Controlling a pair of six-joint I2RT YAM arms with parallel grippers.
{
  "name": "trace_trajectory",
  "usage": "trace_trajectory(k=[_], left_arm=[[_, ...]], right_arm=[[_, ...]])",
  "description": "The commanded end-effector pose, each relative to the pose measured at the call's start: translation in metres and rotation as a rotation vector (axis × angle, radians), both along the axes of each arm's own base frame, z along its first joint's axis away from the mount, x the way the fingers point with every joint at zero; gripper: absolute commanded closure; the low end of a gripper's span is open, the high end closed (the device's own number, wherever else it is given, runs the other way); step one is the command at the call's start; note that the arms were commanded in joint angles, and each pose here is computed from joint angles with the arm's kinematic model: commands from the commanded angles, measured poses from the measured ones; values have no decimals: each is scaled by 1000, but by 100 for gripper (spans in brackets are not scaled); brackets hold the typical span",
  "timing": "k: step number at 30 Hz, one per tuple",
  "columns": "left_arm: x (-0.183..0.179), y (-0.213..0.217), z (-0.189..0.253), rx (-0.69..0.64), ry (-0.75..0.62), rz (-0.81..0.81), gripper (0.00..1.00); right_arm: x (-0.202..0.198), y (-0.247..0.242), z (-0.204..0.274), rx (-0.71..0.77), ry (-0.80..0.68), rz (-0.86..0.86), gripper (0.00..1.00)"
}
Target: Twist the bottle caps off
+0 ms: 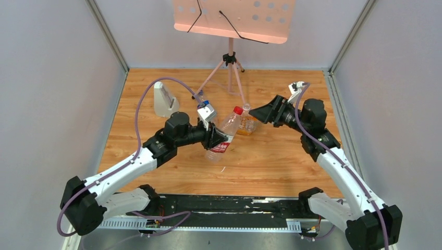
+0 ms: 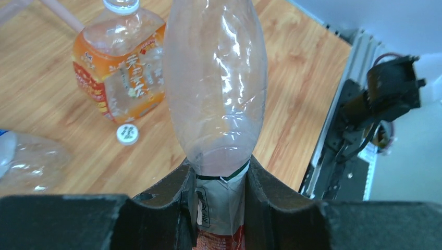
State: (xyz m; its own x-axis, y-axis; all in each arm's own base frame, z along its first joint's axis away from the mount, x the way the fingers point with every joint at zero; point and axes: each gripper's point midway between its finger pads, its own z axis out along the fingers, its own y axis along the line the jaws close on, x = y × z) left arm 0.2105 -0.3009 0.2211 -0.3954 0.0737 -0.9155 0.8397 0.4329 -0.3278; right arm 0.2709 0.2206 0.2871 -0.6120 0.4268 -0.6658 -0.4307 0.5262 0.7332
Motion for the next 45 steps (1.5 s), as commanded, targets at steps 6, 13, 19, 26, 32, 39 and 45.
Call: trace_trajectory(k=[6,13,19,26,32,39,45], left_arm=[[0,36,-21,448,-227,-36,100],[5,48,-29,593,-273,-44,100],[-1,41,-26,582,-306,-100,100],[-13,30,-25,538,-309,-183,100],[-15,25,-22,515,-320,-195,100],[-14,29,-26,538,-322,-183,100],[-14,31,-30,549,-318,-181,100]], right_arm=[[-48,10,28,44,2,392,26],[-52,15,10,21,55,476,26],[-37,23,-7,-24,104,443,27],[-29,37,-18,-48,141,437,30],[-31,51,-38,-71,207,462,39],[-35,54,-43,-74,219,481,48],[-39,51,-45,-79,217,475,44]])
